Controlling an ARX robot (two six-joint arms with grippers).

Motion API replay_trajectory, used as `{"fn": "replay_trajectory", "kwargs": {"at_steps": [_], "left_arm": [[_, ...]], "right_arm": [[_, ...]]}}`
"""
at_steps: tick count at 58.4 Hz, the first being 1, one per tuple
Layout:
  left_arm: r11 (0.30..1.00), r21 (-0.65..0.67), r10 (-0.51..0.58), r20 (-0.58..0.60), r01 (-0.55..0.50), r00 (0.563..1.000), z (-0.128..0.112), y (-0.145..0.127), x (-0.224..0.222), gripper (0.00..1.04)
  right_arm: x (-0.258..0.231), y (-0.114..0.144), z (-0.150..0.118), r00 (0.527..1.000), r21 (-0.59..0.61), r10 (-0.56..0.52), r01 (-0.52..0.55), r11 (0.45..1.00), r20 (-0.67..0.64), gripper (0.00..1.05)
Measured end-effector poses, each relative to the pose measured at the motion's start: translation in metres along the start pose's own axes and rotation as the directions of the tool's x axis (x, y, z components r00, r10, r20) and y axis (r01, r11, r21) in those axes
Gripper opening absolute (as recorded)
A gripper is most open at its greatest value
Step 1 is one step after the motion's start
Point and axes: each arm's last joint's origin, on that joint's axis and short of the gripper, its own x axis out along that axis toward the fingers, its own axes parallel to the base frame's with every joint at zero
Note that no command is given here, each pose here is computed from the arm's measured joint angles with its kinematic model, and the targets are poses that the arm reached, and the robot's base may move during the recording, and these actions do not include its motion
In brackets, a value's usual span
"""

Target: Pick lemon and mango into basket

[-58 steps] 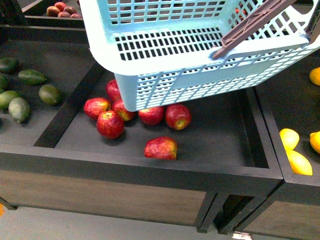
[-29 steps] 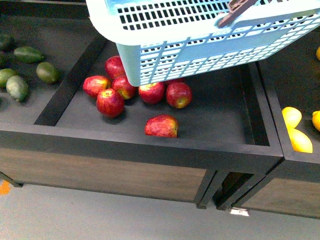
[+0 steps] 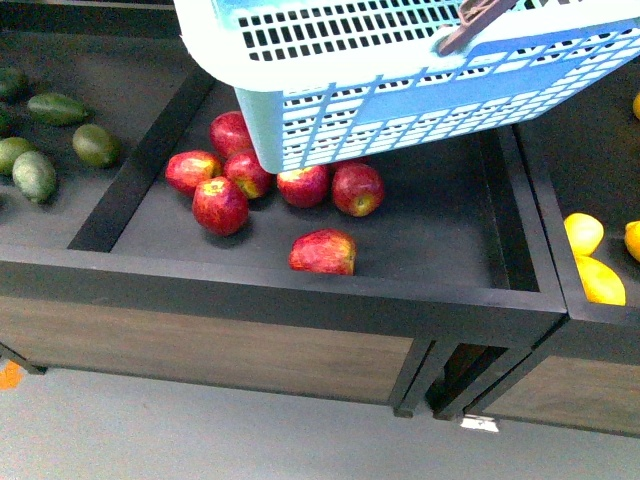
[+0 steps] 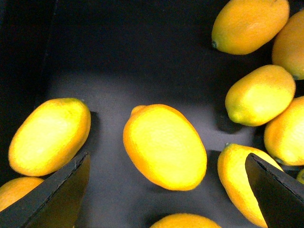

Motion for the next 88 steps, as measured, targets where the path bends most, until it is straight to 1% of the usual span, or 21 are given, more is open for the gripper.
{"fn": "replay_trajectory", "kwargs": {"at_steps": [8, 17, 29, 45, 66, 67, 71, 75, 80, 88], "left_arm": [[1.0, 0.0, 0.0, -0.001, 0.0, 1.0, 0.0, 0.0, 0.0, 0.05], [1.0, 0.0, 0.0, 0.0, 0.0, 1.0, 0.0, 0.0, 0.0, 0.05], [1.0, 0.0, 0.0, -0.001, 0.0, 1.0, 0.0, 0.0, 0.0, 0.05], [1.0, 0.0, 0.0, 0.0, 0.0, 1.0, 0.0, 0.0, 0.0, 0.05], [1.0, 0.0, 0.0, -0.001, 0.0, 1.0, 0.0, 0.0, 0.0, 0.05], [1.0, 0.0, 0.0, -0.001, 0.0, 1.0, 0.0, 0.0, 0.0, 0.05], [1.0, 0.0, 0.0, -0.001, 0.0, 1.0, 0.0, 0.0, 0.0, 0.05], [1.0, 0.0, 0.0, 0.0, 0.0, 1.0, 0.0, 0.0, 0.0, 0.05], [1.0, 0.0, 0.0, -0.001, 0.0, 1.0, 0.0, 0.0, 0.0, 0.05], [1.0, 0.0, 0.0, 0.0, 0.0, 1.0, 0.0, 0.0, 0.0, 0.05]], "right_arm": [[0.02, -0.003, 0.0, 1.0, -0.009, -0.012, 0.012, 1.0, -0.021, 0.96], [0.036, -0.002, -0.002, 0.999, -0.028, 0.001, -0.002, 1.0, -0.05, 0.96], [0.055, 0.003, -0.005, 0.995, -0.085, 0.012, -0.021, 0.996, -0.095, 0.96], [0.071, 0.002, -0.004, 0.993, -0.105, 0.005, -0.017, 0.994, -0.117, 0.96], [0.081, -0.001, -0.02, 0.987, -0.106, 0.009, -0.027, 0.994, -0.162, 0.96], [0.082, -0.001, -0.021, 0.987, -0.106, 0.009, -0.027, 0.994, -0.162, 0.96], [0.082, -0.003, -0.022, 0.986, -0.102, 0.008, -0.025, 0.994, -0.165, 0.89], [0.081, -0.004, -0.023, 0.986, -0.1, 0.008, -0.025, 0.995, -0.165, 0.79], [0.081, -0.006, -0.024, 0.987, -0.094, 0.012, -0.028, 0.995, -0.163, 0.75], [0.077, -0.01, -0.026, 0.988, -0.059, 0.045, -0.054, 0.997, -0.15, 0.73]]}}
